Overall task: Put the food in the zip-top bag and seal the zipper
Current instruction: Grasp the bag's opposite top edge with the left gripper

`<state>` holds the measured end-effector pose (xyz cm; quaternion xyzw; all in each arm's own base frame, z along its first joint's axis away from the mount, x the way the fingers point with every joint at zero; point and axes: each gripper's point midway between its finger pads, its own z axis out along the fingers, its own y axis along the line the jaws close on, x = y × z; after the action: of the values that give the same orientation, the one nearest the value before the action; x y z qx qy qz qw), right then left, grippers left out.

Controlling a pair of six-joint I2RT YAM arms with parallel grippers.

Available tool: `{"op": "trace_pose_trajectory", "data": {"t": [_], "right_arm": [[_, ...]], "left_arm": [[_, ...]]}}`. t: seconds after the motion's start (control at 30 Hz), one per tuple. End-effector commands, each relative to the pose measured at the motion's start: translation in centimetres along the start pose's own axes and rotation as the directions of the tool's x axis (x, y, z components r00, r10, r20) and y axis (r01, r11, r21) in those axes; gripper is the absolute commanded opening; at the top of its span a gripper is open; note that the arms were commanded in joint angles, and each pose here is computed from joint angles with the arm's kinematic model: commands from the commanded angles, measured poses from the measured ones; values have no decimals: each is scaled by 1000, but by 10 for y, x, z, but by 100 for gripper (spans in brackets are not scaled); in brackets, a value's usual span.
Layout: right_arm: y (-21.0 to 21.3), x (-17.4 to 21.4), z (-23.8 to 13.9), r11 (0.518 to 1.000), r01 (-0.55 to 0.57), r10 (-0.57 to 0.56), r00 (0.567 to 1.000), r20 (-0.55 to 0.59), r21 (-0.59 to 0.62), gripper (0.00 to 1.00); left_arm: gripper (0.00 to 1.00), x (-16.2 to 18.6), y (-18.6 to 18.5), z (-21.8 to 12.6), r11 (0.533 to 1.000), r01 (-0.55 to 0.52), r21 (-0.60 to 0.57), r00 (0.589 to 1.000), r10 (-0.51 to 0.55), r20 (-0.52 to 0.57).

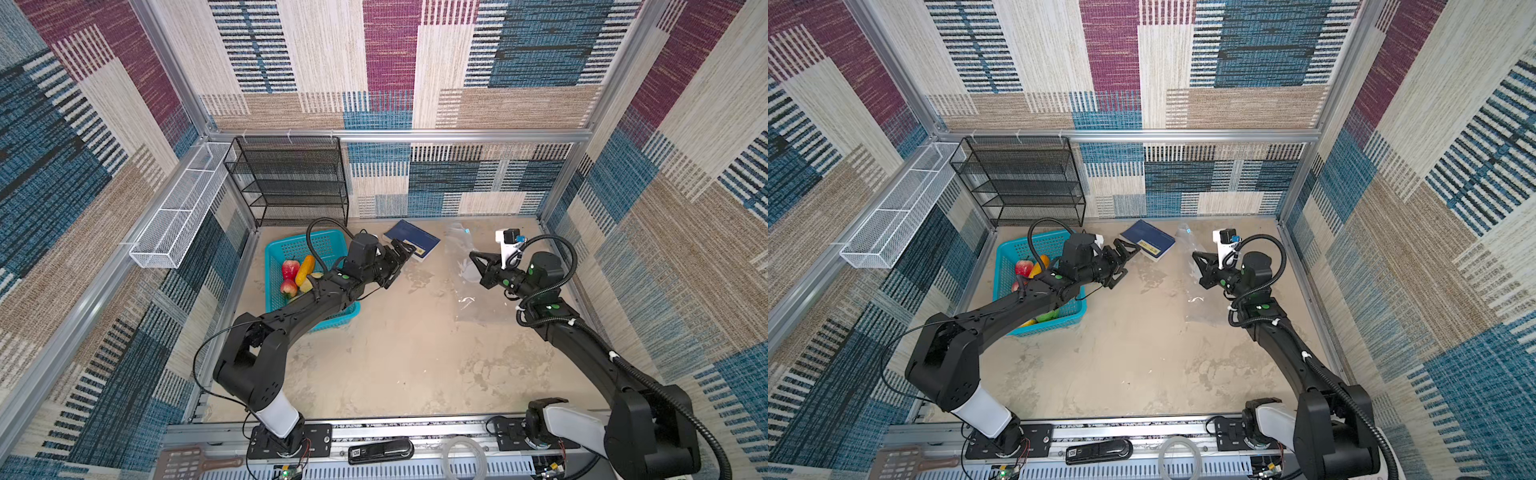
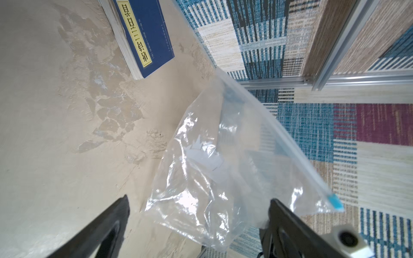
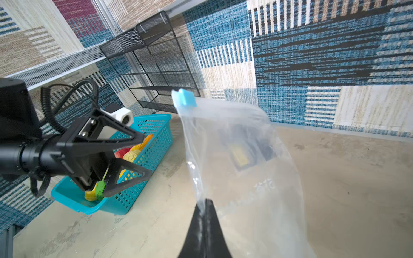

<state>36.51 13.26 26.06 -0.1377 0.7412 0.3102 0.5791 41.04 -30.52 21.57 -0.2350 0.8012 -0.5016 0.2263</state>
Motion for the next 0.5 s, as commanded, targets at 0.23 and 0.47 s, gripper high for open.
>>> {"op": "trace_pose_trajectory", "data": {"t": [0.23, 0.47], "right_arm": [[11, 6, -8, 997, 58, -56, 997, 55, -40, 0], [13, 16, -8, 996, 72, -70, 997, 43, -52, 0]], "left_arm": [[97, 6, -42, 53, 973, 191, 128, 981, -186, -54], [95, 27, -36, 79, 960, 260, 107, 962, -248, -113]]}}
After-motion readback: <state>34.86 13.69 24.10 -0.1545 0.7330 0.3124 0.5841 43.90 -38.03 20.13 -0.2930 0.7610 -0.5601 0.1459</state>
